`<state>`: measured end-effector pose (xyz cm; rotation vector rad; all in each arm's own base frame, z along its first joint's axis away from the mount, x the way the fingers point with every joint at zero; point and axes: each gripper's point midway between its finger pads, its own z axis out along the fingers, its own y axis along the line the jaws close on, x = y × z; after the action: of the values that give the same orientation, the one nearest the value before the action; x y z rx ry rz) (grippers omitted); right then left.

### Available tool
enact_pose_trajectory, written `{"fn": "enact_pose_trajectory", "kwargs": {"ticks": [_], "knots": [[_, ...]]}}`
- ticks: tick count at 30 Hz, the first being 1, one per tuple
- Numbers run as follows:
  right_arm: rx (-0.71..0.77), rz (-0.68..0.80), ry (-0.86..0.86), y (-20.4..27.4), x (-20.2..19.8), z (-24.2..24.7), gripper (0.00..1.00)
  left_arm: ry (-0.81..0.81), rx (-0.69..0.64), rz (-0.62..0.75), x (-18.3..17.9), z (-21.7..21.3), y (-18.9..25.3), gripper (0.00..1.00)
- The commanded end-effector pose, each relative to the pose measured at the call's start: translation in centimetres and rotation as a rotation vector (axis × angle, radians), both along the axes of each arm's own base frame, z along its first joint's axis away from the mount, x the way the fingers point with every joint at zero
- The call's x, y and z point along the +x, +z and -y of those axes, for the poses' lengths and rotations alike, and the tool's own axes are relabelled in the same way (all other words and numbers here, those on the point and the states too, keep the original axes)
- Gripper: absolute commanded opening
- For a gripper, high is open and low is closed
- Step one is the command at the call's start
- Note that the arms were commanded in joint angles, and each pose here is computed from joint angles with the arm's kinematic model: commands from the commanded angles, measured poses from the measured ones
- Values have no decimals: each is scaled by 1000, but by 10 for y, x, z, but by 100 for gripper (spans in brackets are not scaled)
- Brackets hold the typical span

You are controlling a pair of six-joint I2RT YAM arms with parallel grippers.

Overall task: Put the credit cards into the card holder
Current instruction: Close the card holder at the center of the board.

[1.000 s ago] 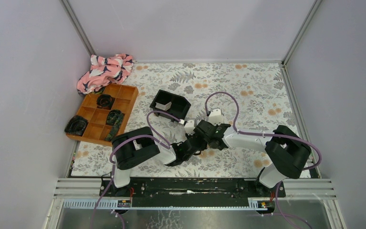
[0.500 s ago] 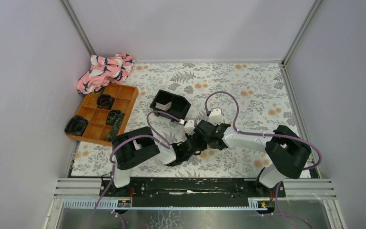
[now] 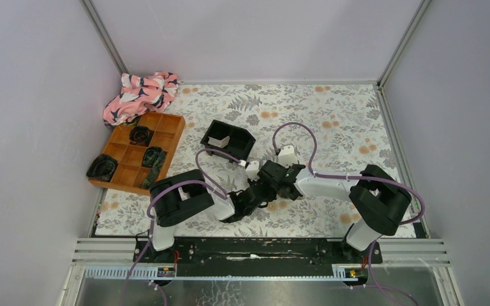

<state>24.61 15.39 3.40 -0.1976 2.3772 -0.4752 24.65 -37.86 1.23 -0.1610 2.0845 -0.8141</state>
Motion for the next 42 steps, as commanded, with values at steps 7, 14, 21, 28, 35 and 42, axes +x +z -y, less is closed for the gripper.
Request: {"fn": "enact_pose_trajectory", "kwargs": {"ticks": [7,14,21,28,35,42], "knots": [[13,62,-23,12,9,-5,18,0,80,-36,-7,-21,-28,5],[44,51,-10,11,7,-9,7,-3,79,-37,-8,-20,-28,5],[78,41,9,9,5,-16,2,-1,81,-38,-7,-20,-29,5],[86,15,18,5,0,-16,2,-2,83,-40,-7,-20,-30,5],[82,-1,21,1,-5,-13,1,-5,81,-40,-6,-17,-29,5],[84,-6,28,3,-7,-13,1,-7,80,-39,-5,-15,-28,5]]}}
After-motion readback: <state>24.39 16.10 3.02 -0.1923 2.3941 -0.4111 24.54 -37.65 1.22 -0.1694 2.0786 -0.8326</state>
